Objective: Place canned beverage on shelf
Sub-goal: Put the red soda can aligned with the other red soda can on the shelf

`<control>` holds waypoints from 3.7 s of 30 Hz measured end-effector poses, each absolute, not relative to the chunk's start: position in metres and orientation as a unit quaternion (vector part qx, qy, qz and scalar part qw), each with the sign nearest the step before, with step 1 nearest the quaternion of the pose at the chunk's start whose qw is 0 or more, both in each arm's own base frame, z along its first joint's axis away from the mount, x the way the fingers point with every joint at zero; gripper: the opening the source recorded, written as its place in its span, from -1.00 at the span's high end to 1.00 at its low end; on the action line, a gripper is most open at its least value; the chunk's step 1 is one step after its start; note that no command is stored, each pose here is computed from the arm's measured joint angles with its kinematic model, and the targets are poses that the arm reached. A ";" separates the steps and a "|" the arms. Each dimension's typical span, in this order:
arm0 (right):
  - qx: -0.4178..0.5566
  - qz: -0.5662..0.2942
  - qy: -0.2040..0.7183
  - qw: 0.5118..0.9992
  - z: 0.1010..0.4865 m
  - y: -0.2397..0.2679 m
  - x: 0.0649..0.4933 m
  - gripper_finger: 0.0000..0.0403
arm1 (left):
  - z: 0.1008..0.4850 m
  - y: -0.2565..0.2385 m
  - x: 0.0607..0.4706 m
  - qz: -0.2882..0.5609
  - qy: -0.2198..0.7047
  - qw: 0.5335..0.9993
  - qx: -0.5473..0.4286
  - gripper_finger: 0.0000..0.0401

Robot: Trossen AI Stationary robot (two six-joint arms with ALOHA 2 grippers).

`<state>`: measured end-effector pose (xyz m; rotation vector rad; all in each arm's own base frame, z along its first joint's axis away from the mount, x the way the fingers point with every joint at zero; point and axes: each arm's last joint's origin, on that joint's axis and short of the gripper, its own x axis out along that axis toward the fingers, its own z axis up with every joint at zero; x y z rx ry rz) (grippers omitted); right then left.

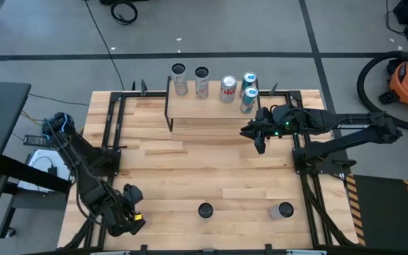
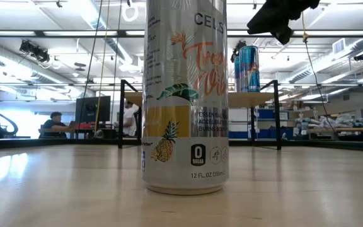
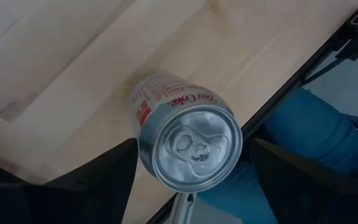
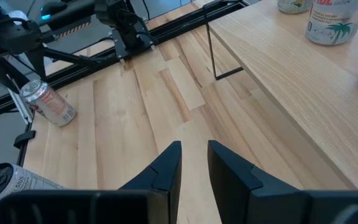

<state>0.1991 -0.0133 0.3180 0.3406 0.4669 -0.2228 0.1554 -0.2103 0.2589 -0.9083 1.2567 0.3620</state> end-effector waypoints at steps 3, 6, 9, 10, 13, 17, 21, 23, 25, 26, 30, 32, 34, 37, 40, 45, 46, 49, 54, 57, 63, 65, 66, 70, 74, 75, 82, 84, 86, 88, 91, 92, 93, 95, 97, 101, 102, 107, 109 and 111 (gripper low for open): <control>0.168 -0.109 0.230 0.952 0.318 -0.013 0.199 0.57 | 0.259 -0.210 0.156 0.163 0.561 0.701 -0.409 -0.63; 0.168 -0.110 0.230 0.952 0.318 -0.013 0.199 0.57 | 0.259 -0.210 0.156 0.165 0.559 0.704 -0.407 -0.88; 0.168 -0.110 0.230 0.952 0.318 -0.013 0.199 0.57 | 0.258 -0.208 0.154 0.173 0.563 0.703 -0.398 -0.94; 0.168 -0.110 0.230 0.952 0.318 -0.013 0.199 0.57 | 0.258 -0.208 0.154 0.173 0.565 0.701 -0.399 -0.91; 0.168 -0.110 0.230 0.952 0.318 -0.013 0.199 0.57 | 0.258 -0.209 0.154 0.173 0.569 0.695 -0.404 -0.86; 0.168 -0.110 0.230 0.952 0.318 -0.013 0.199 0.57 | 0.253 -0.214 0.158 0.168 0.570 0.698 -0.399 -0.91; 0.168 -0.109 0.229 0.953 0.318 -0.013 0.199 0.57 | 0.248 -0.216 0.159 0.173 0.579 0.694 -0.392 -0.98; 0.168 -0.109 0.228 0.953 0.318 -0.013 0.199 0.57 | 0.248 -0.216 0.159 0.172 0.580 0.693 -0.391 -0.99; 0.168 -0.109 0.228 0.953 0.318 -0.013 0.199 0.57 | 0.248 -0.217 0.160 0.170 0.579 0.694 -0.392 -0.99; 0.168 -0.109 0.228 0.953 0.318 -0.013 0.199 0.57 | 0.248 -0.217 0.160 0.169 0.579 0.694 -0.393 -0.99; 0.168 -0.109 0.228 0.953 0.318 -0.013 0.199 0.57 | 0.248 -0.219 0.161 0.156 0.579 0.699 -0.390 -0.99; 0.168 -0.110 0.228 0.953 0.318 -0.013 0.199 0.57 | 0.243 -0.222 0.163 0.157 0.582 0.702 -0.379 -0.99; 0.168 -0.109 0.228 0.953 0.318 -0.013 0.199 0.57 | 0.236 -0.224 0.165 0.166 0.586 0.702 -0.370 -0.99; 0.168 -0.109 0.228 0.953 0.318 -0.013 0.199 0.57 | 0.232 -0.226 0.166 0.168 0.591 0.699 -0.367 -0.99; 0.168 -0.109 0.228 0.953 0.318 -0.013 0.199 0.57 | 0.232 -0.227 0.166 0.168 0.592 0.699 -0.366 -1.00; 0.168 -0.109 0.227 0.953 0.318 -0.013 0.199 0.57 | 0.227 -0.226 0.166 0.169 0.592 0.699 -0.364 -1.00; 0.168 -0.109 0.227 0.953 0.318 -0.013 0.199 0.57 | 0.224 -0.225 0.165 0.171 0.592 0.699 -0.363 -0.99; 0.168 -0.109 0.227 0.953 0.319 -0.013 0.199 0.57 | 0.218 -0.224 0.165 0.173 0.590 0.695 -0.373 -1.00; 0.168 -0.109 0.226 0.953 0.319 -0.013 0.199 0.57 | 0.217 -0.223 0.166 0.176 0.588 0.693 -0.378 -1.00; 0.168 -0.109 0.225 0.954 0.319 -0.013 0.200 0.57 | 0.217 -0.223 0.167 0.176 0.587 0.693 -0.379 -0.99; 0.168 -0.108 0.220 0.955 0.320 -0.013 0.200 0.57 | 0.217 -0.223 0.167 0.177 0.588 0.693 -0.378 -0.99; 0.168 -0.108 0.218 0.955 0.320 -0.013 0.200 0.57 | 0.217 -0.223 0.166 0.177 0.588 0.693 -0.377 -1.00; 0.168 -0.108 0.217 0.956 0.320 -0.013 0.200 0.57 | 0.217 -0.223 0.166 0.178 0.588 0.693 -0.376 -0.99; 0.168 -0.108 0.217 0.956 0.320 -0.013 0.200 0.57 | 0.217 -0.223 0.166 0.171 0.590 0.698 -0.368 -0.99; 0.168 -0.108 0.217 0.955 0.320 -0.013 0.200 0.57 | 0.217 -0.223 0.166 0.172 0.590 0.697 -0.369 -0.99; 0.168 -0.108 0.217 0.955 0.320 -0.013 0.200 0.57 | 0.217 -0.222 0.167 0.173 0.589 0.697 -0.370 -0.99; 0.169 -0.107 0.212 0.957 0.321 -0.013 0.201 0.57 | 0.217 -0.219 0.166 0.184 0.592 0.696 -0.361 -0.99; 0.169 -0.106 0.207 0.958 0.322 -0.013 0.201 0.57 | 0.216 -0.219 0.166 0.186 0.592 0.699 -0.357 -0.99; 0.169 -0.105 0.203 0.959 0.323 -0.013 0.202 0.57 | 0.216 -0.219 0.166 0.186 0.592 0.699 -0.357 -0.99; 0.169 -0.105 0.199 0.960 0.324 -0.014 0.202 0.57 | 0.216 -0.219 0.165 0.185 0.592 0.699 -0.356 -0.99; 0.169 -0.104 0.196 0.960 0.324 -0.014 0.202 0.57 | 0.217 -0.219 0.165 0.185 0.590 0.701 -0.356 -0.99; 0.169 -0.104 0.195 0.960 0.324 -0.014 0.202 0.57 | 0.217 -0.219 0.165 0.185 0.589 0.702 -0.356 -0.99; 0.170 -0.104 0.195 0.960 0.324 -0.013 0.202 0.57 | 0.217 -0.219 0.165 0.185 0.588 0.703 -0.356 -0.99; 0.169 -0.104 0.196 0.960 0.324 -0.014 0.202 0.57 | 0.217 -0.219 0.166 0.182 0.585 0.709 -0.350 -0.99; 0.169 -0.104 0.196 0.960 0.324 -0.014 0.202 0.57 | 0.217 -0.219 0.166 0.180 0.583 0.713 -0.346 -0.99; 0.169 -0.104 0.196 0.960 0.324 -0.014 0.202 0.57 | 0.217 -0.219 0.166 0.181 0.584 0.711 -0.348 -0.99; 0.169 -0.104 0.196 0.960 0.324 -0.014 0.202 0.57 | 0.217 -0.219 0.166 0.181 0.586 0.709 -0.350 -0.99; 0.170 -0.104 0.196 0.960 0.324 -0.014 0.202 0.57 | 0.217 -0.220 0.166 0.174 0.594 0.700 -0.358 -0.93; 0.169 -0.104 0.196 0.960 0.324 -0.013 0.202 0.57 | 0.217 -0.221 0.167 0.172 0.594 0.696 -0.364 -0.85; 0.169 -0.104 0.196 0.960 0.324 -0.013 0.202 0.57 | 0.217 -0.222 0.167 0.169 0.593 0.697 -0.367 -0.76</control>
